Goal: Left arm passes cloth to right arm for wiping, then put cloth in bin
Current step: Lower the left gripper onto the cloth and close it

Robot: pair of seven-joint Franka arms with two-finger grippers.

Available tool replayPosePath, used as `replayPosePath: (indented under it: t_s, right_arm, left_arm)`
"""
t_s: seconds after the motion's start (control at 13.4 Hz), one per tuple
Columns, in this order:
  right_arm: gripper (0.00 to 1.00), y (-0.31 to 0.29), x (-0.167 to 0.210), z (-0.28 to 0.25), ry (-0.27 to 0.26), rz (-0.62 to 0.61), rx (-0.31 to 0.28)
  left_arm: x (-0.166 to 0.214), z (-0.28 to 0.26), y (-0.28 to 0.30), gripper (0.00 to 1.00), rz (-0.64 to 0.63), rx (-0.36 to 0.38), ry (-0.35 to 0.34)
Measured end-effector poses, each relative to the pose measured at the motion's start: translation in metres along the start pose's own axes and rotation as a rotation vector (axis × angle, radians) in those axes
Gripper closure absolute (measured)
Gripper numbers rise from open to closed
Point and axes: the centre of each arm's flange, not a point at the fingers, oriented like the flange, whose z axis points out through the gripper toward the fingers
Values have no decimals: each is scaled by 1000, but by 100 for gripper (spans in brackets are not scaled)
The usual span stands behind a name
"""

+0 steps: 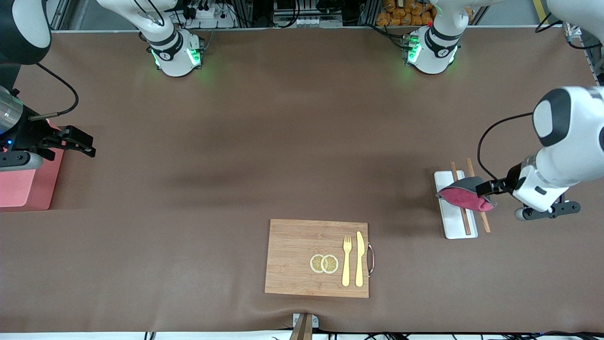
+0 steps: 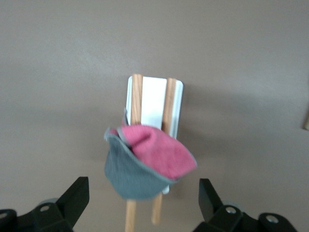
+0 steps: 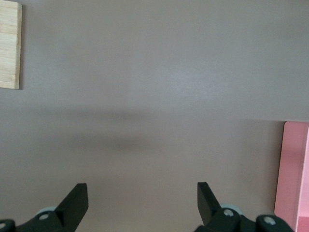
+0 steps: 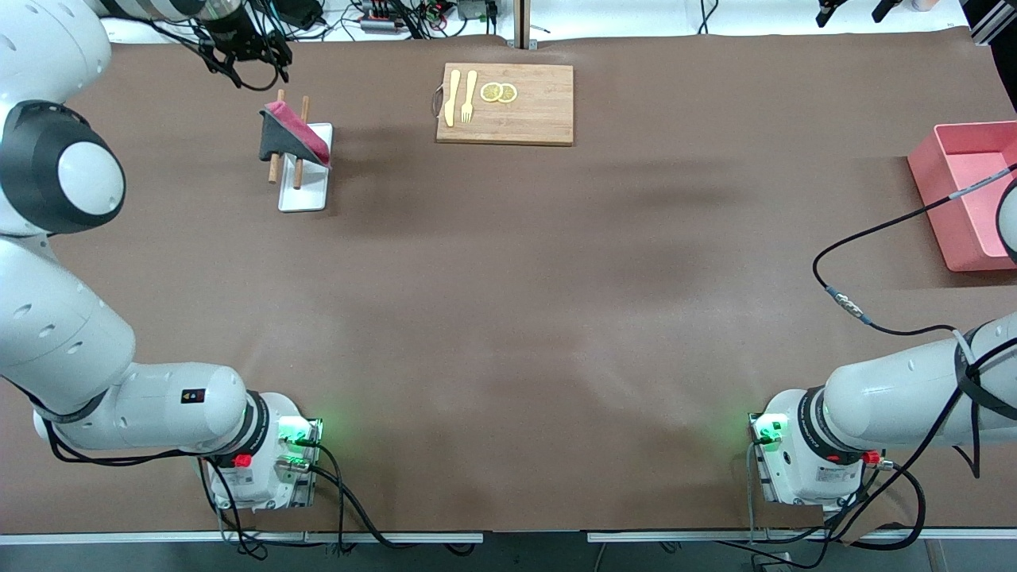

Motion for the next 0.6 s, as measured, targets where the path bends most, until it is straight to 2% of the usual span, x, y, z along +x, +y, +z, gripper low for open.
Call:
replayPosePath:
  t_s: [0.3,0.6]
  right_arm:
    - [0,0,1,3,-6,0,0]
    - [0,1,3,7,-12,1,1]
  left_arm:
    - [4,64,-4,0,30,38,-5]
    - [3,76,-2,0,40,47,-18]
